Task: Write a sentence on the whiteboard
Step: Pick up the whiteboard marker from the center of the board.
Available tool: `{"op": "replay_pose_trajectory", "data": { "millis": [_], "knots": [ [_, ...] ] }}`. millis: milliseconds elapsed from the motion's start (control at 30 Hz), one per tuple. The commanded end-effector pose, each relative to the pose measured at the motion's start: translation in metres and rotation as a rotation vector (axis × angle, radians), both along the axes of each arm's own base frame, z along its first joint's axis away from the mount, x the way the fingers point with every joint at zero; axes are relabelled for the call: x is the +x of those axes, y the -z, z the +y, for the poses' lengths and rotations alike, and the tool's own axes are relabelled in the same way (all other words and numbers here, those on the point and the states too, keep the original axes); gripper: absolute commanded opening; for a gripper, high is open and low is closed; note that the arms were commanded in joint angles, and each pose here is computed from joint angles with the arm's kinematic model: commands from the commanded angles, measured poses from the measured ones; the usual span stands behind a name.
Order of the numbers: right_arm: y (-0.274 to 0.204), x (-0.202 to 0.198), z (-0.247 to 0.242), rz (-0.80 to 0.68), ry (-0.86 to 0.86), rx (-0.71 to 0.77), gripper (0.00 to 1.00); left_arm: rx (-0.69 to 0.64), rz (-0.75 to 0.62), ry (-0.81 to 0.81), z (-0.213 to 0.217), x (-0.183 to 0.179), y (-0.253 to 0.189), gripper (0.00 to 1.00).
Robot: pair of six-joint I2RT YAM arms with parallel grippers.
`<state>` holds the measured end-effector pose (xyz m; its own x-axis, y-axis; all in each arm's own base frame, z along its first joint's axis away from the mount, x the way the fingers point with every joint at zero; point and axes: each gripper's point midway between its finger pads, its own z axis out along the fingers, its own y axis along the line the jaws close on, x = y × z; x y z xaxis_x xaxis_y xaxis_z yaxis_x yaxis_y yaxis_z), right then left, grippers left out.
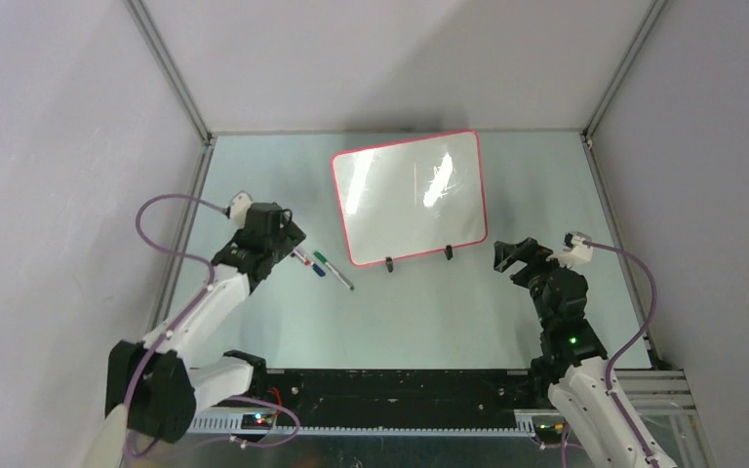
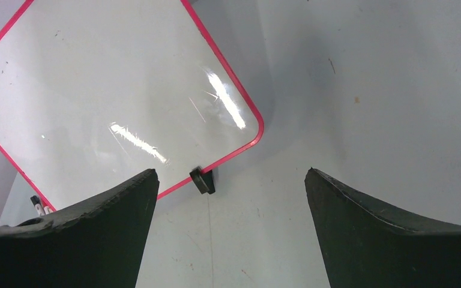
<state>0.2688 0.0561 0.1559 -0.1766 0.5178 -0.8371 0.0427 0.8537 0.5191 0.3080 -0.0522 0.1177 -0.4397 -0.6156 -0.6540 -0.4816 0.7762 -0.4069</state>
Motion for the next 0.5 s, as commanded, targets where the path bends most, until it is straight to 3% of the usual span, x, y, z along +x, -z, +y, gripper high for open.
{"op": "replay_pose_trajectory", "data": {
  "millis": [0, 467],
  "knots": [
    [-0.024, 0.004, 0.002, -0.060, -0.007, 0.005, 0.96, 0.016, 0.084, -0.075, -0.006, 0.005, -0.001, 0.75],
    [-0.026, 0.002, 0.006, -0.070, -0.031, 0.003, 0.96, 0.082, 0.237, -0.113, -0.020, 0.051, 0.036, 0.68]
  ]
}}
